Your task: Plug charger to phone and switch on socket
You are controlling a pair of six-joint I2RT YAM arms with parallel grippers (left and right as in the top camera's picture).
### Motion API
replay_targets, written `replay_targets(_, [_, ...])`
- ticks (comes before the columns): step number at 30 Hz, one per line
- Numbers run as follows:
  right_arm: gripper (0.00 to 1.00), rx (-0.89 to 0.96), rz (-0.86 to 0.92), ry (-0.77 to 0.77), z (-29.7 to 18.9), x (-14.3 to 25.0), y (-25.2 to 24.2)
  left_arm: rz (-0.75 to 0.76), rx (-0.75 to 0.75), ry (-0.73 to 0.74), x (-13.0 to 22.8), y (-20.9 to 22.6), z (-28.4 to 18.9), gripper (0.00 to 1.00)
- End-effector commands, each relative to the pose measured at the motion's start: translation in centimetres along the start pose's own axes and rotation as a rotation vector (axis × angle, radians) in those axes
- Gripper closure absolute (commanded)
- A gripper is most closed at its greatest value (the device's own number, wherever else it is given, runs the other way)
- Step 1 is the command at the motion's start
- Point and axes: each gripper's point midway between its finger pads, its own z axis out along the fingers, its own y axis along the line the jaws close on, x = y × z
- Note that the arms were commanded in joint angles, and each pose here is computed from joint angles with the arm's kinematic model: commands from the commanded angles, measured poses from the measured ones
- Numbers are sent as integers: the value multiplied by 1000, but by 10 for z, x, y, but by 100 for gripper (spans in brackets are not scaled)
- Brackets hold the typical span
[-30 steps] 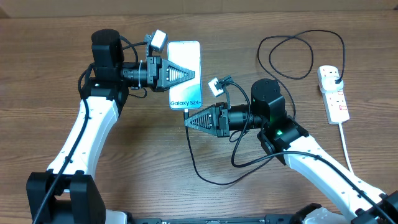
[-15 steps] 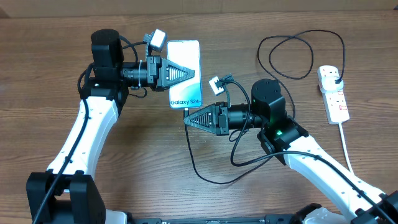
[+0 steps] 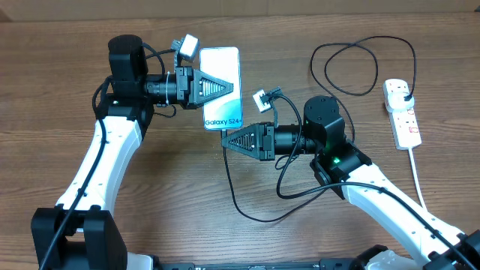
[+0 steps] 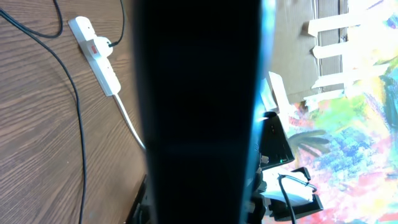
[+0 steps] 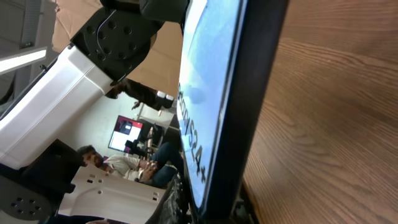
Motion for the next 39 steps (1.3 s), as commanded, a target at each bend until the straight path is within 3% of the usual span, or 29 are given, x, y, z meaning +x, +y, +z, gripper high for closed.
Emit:
replay_targets(1, [96,45,-31,-121,-4,-25,-2,79,71,80,15,-27,0,96])
replay_targets(17, [96,26,-62,-205,-6,-45,10,101,83,106,21,-30,8,96])
replay_targets(18, [92,30,-63,-212,-6,-46,10,101,83,106,21,-30,8,96])
replay_targets(20, [51,26,-72,-218,-7,-48,11,101,83,106,21,-30,8,96])
replay_targets(22, [37,14,-80,-198,-9,-46,12,101,83,105,21,-30,8,96])
replay_targets(27, [29,-25,-87,-134,-19,-40,14,102,83,105,21,-30,8,96])
replay_targets(31, [30,-42,-87,-107,-24,-38,15,102,83,106,21,-30,8,96])
replay_targets(35, [29,-121,-145,22,-24,-14,27,102,82,104,20,-29,8,96])
replay_targets(39, [28,-74,-108,47,-23,-6,10,102,81,104,20,-29,8,96])
